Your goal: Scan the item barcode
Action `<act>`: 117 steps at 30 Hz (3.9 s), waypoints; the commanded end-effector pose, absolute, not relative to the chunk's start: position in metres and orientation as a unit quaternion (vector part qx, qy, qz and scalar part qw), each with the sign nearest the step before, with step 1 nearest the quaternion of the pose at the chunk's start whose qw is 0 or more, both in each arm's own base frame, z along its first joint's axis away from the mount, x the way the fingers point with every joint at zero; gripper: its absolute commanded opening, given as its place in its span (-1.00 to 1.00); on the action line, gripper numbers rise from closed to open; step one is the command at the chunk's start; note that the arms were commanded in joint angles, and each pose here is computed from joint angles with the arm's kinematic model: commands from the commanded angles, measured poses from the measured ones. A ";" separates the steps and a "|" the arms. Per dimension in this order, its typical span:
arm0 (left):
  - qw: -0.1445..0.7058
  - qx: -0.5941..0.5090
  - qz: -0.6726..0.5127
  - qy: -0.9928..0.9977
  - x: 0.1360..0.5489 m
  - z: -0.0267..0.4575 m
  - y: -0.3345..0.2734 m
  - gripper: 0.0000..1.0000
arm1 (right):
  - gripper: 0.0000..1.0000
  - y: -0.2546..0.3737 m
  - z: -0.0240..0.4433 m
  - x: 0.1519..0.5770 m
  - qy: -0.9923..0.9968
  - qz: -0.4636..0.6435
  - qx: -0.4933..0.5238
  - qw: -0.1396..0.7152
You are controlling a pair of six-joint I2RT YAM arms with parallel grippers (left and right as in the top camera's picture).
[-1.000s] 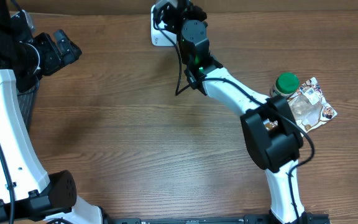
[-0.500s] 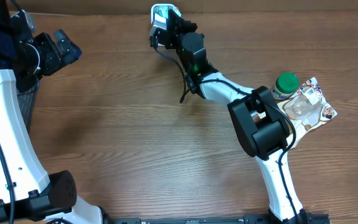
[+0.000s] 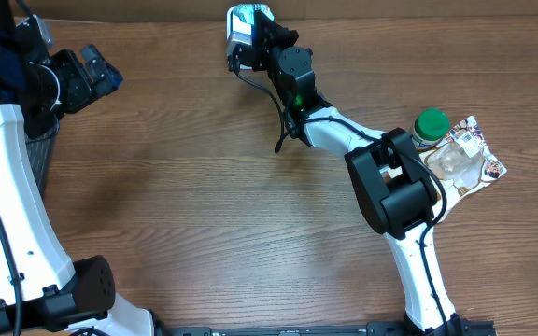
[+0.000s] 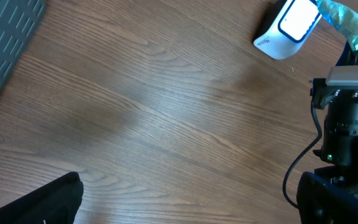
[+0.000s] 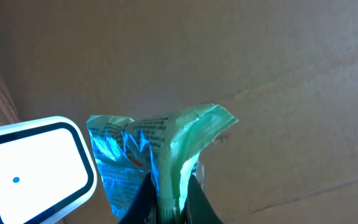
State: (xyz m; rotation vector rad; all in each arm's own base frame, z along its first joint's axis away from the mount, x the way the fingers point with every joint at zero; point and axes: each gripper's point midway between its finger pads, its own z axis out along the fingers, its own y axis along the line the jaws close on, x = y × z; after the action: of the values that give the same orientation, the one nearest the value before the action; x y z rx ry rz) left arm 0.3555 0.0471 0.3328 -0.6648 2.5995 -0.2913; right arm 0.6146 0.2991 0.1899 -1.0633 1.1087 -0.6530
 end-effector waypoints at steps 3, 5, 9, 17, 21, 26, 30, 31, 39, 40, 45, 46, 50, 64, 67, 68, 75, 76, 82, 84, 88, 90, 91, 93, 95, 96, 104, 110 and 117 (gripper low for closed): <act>0.216 -0.236 -0.106 0.941 0.357 0.331 0.047 1.00 | -0.92 0.298 0.214 0.617 0.475 -0.299 -0.460 0.688; 0.216 -0.236 -0.106 0.941 0.357 0.331 0.047 0.99 | -0.92 0.298 0.217 0.616 0.473 -0.300 -0.458 0.690; 0.216 -0.236 -0.106 0.941 0.357 0.331 0.047 1.00 | -0.92 0.297 0.239 0.613 0.462 -0.301 -0.441 0.708; 0.216 -0.236 -0.106 0.941 0.357 0.331 0.047 0.99 | -0.92 0.291 0.313 0.593 0.500 -0.217 -0.373 0.751; 0.216 -0.236 -0.106 0.941 0.357 0.331 0.047 1.00 | -0.92 0.285 0.355 0.572 0.551 -0.151 -0.326 0.753; 0.216 -0.236 -0.106 0.941 0.357 0.331 0.047 1.00 | -0.92 0.286 0.389 0.526 0.642 -0.004 -0.261 0.721; 0.216 -0.236 -0.106 0.942 0.357 0.331 0.047 1.00 | -0.92 0.286 0.386 0.474 0.730 0.133 -0.219 0.633; 0.216 -0.236 -0.106 0.941 0.357 0.331 0.047 1.00 | -0.92 0.289 0.382 0.458 0.750 0.175 -0.215 0.600; 0.216 -0.236 -0.106 0.941 0.357 0.331 0.047 0.99 | -0.92 0.240 0.287 0.370 0.904 0.180 -0.190 0.339; 0.216 -0.236 -0.106 0.941 0.357 0.331 0.047 0.99 | -0.92 0.221 0.267 0.363 0.927 0.147 -0.171 0.299; 0.216 -0.236 -0.106 0.941 0.357 0.331 0.047 0.99 | -0.92 0.133 0.198 0.348 0.982 0.002 -0.084 0.171; 0.216 -0.236 -0.106 0.941 0.357 0.331 0.047 0.99 | -0.92 0.123 0.190 0.347 0.984 -0.008 -0.076 0.158; 0.216 -0.236 -0.106 0.941 0.357 0.331 0.047 0.99 | -0.92 0.090 0.156 0.350 0.992 -0.035 -0.037 0.118; 0.216 -0.236 -0.106 0.941 0.357 0.331 0.047 1.00 | -0.60 0.023 0.103 0.361 0.992 -0.103 0.017 0.077; 0.216 -0.236 -0.106 0.941 0.357 0.331 0.047 0.99 | 0.09 0.023 0.103 0.362 0.991 -0.103 0.020 0.081; 0.216 -0.236 -0.106 0.941 0.357 0.331 0.047 0.99 | 0.17 0.023 0.104 0.363 0.991 -0.102 0.024 0.083; 0.216 -0.236 -0.106 0.941 0.357 0.331 0.047 0.99 | 0.62 0.047 0.137 0.364 0.993 -0.030 0.049 0.101; 0.216 -0.236 -0.106 0.941 0.357 0.331 0.047 0.99 | 0.71 0.051 0.150 0.364 0.992 -0.016 0.048 0.114; 0.216 -0.236 -0.106 0.941 0.357 0.331 0.047 1.00 | 1.00 0.064 0.257 0.345 0.970 0.053 0.053 0.232; 0.216 -0.236 -0.106 0.941 0.357 0.331 0.047 1.00 | 1.00 0.062 0.291 0.330 0.957 0.071 0.062 0.275; 0.216 -0.236 -0.106 0.941 0.357 0.331 0.047 0.99 | 1.00 0.070 0.357 0.280 0.920 0.141 0.041 0.362; 0.216 -0.236 -0.106 0.941 0.357 0.331 0.047 0.99 | 1.00 0.070 0.376 0.257 0.907 0.158 0.034 0.390; 0.216 -0.236 -0.106 0.941 0.357 0.331 0.047 1.00 | 1.00 0.070 0.382 0.247 0.901 0.165 0.031 0.400; 0.216 -0.236 -0.106 0.941 0.357 0.331 0.047 0.99 | 1.00 0.067 0.396 0.229 0.888 0.172 0.027 0.426; 0.216 -0.236 -0.106 0.942 0.357 0.331 0.047 1.00 | 1.00 0.064 0.405 0.214 0.878 0.176 0.025 0.445; 0.216 -0.236 -0.106 0.941 0.357 0.331 0.047 1.00 | 1.00 0.062 0.409 0.206 0.874 0.178 0.025 0.452; 0.216 -0.236 -0.106 0.941 0.357 0.331 0.047 1.00 | 1.00 0.042 0.382 0.155 0.900 0.137 0.041 0.411; 0.216 -0.236 -0.106 0.941 0.357 0.331 0.047 0.99 | 0.99 0.021 0.382 0.164 0.892 0.103 0.105 0.428; 0.216 -0.236 -0.106 0.941 0.357 0.331 0.047 1.00 | 1.00 0.014 0.397 0.187 0.842 0.111 0.122 0.513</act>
State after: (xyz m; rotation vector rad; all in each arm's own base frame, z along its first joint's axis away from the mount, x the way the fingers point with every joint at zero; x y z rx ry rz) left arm 0.3555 0.0471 0.3328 -0.6647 2.5995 -0.2918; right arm 0.1890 0.0218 0.4006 0.2553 2.0667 0.2870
